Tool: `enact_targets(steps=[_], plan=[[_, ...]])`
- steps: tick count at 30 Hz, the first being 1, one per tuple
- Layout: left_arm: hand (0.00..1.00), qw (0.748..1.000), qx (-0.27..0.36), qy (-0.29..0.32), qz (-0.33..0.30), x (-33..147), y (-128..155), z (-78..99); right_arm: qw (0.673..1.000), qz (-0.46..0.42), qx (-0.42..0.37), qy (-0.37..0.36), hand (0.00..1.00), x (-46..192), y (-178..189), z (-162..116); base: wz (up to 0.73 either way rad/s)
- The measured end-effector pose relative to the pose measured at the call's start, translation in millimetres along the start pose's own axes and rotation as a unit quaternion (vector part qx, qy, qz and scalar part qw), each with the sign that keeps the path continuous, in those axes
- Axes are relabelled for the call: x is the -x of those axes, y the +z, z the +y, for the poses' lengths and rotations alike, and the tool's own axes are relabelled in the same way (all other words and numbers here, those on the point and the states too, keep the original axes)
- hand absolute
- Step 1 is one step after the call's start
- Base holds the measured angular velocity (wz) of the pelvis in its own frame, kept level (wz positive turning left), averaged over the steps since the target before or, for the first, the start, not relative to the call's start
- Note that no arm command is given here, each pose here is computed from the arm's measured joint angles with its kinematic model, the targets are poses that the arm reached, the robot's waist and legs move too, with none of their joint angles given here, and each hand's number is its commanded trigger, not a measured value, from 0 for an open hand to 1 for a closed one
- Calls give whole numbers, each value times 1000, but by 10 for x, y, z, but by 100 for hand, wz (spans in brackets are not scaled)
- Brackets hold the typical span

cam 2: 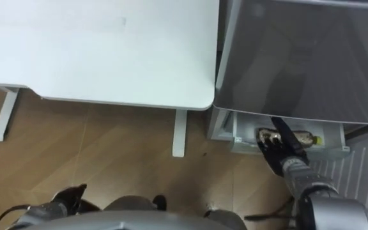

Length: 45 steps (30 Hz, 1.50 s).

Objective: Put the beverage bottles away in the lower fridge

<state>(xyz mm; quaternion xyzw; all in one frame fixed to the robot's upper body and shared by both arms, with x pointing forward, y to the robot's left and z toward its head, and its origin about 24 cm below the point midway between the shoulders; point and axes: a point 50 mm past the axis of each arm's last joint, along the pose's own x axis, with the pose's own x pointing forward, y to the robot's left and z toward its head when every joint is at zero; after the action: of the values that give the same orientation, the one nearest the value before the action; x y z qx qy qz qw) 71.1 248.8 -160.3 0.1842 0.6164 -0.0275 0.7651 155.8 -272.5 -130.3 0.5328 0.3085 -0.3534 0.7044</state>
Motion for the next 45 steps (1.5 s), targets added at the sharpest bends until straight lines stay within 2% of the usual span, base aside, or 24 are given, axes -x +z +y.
enact_targets(steps=[3, 6, 15, 17, 20, 25, 32, 38, 45], plan=[[0, 1000, 2, 9, 14, 12, -120, -22, 1000, -5, -4, -13, 0, 36, -34, -156, -4], [0, 1000, 15, 24, 11, 18, -122, 3, 999, 7, 28, -34, 0, 97, -74, -361, -8], [0, 999, 21, 40, -19, 12, 25, 48, 976, 54, 175, -113, 0, 270, -192, -833, -19], [0, 999, 21, 38, -25, 8, 72, 47, 961, 77, 232, -128, 0, 304, -239, -914, -2], [0, 999, 22, 38, -29, 8, 76, 49, 944, 97, 277, -149, 0, 359, -278, -1030, -14], [0, 999, 35, 39, -14, 20, -49, 45, 921, 117, 329, -173, 0, 407, -340, -1131, -7], [0, 999, 13, 32, 19, 34, -219, -35, 889, 156, 383, -197, 0, 521, -459, -1327, 0], [0, 998, -12, 22, 50, 49, -349, -139, 881, 162, 396, -203, 0, 546, -476, -1367, 0], [0, 997, -12, 5, 82, 71, -474, -210, 878, 168, 397, -206, 0, 553, -502, -1378, 1]])
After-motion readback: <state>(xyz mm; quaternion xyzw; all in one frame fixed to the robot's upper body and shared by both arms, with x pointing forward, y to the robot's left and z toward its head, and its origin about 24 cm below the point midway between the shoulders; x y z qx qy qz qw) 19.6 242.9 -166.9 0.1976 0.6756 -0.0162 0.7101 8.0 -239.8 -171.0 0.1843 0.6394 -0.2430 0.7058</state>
